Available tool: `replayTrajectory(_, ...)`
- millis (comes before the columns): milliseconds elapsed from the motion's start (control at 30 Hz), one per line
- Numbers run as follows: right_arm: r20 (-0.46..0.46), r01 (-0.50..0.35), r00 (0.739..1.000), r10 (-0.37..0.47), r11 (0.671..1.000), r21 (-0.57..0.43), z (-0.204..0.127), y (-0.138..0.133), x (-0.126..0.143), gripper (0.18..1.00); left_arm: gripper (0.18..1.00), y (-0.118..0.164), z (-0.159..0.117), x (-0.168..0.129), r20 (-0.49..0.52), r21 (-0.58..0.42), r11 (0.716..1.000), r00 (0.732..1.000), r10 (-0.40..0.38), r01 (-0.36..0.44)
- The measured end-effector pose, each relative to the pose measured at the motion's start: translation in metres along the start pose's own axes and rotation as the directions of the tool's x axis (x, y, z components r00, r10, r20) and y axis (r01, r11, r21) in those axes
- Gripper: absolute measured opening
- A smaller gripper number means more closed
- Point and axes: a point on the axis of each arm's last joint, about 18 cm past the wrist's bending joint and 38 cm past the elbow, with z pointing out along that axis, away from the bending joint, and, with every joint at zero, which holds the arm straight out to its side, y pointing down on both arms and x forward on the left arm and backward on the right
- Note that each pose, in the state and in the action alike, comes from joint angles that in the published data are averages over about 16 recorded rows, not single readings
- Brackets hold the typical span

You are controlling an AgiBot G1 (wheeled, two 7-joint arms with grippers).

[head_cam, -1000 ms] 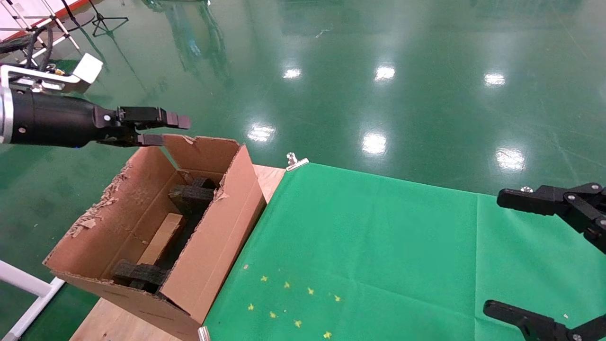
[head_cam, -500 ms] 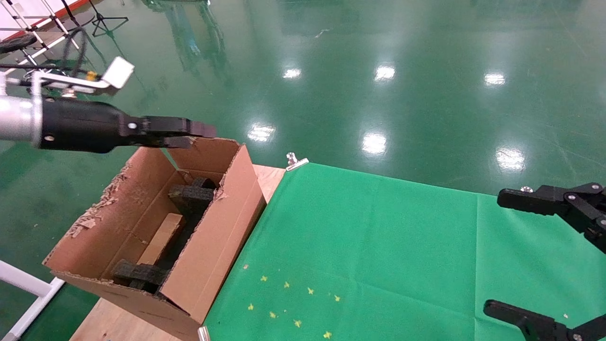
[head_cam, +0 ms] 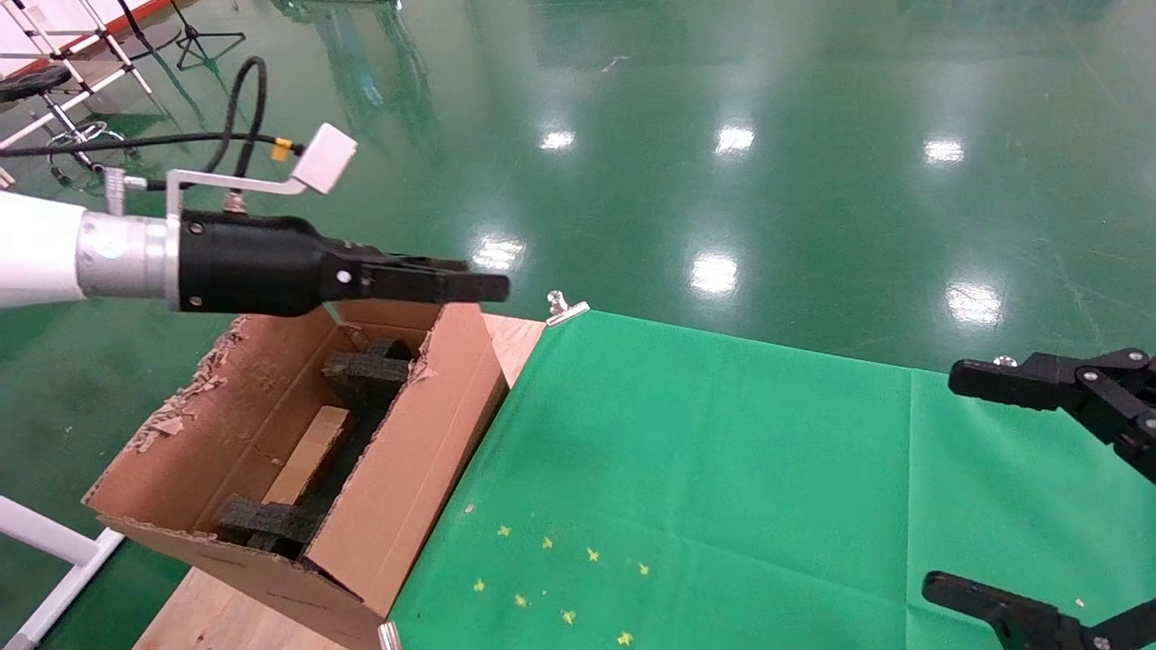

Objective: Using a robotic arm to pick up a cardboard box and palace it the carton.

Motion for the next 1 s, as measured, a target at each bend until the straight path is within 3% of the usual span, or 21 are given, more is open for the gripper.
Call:
replayTrajectory(233, 0.0, 0.0, 1.0, 0.0, 1.0, 0.0, 0.0, 0.0, 0.0, 1.001, 1.001, 0.007, 0.019, 0.025, -0.111, 0.04, 0.991, 0.985, 0.129, -0.125)
replayTrajectory(467, 0.0, 0.0, 1.0, 0.0, 1.0, 0.0, 0.0, 0.0, 0.0, 1.001, 1.001, 0.016, 0.031, 0.052, -0.207, 0.105, 0.966, 0.945, 0.254, -0.237)
replayTrajectory(733, 0.0, 0.0, 1.0, 0.0, 1.0, 0.0, 0.0, 0.0, 0.0, 1.001, 1.001, 0.028, 0.037, 0.086, -0.293, 0.204, 0.916, 0.871, 0.395, -0.347)
replayTrajectory(1000, 0.0, 0.0, 1.0, 0.0, 1.0, 0.0, 0.0, 0.0, 0.0, 1.001, 1.001, 0.041, 0.036, 0.122, -0.348, 0.32, 0.842, 0.773, 0.531, -0.434)
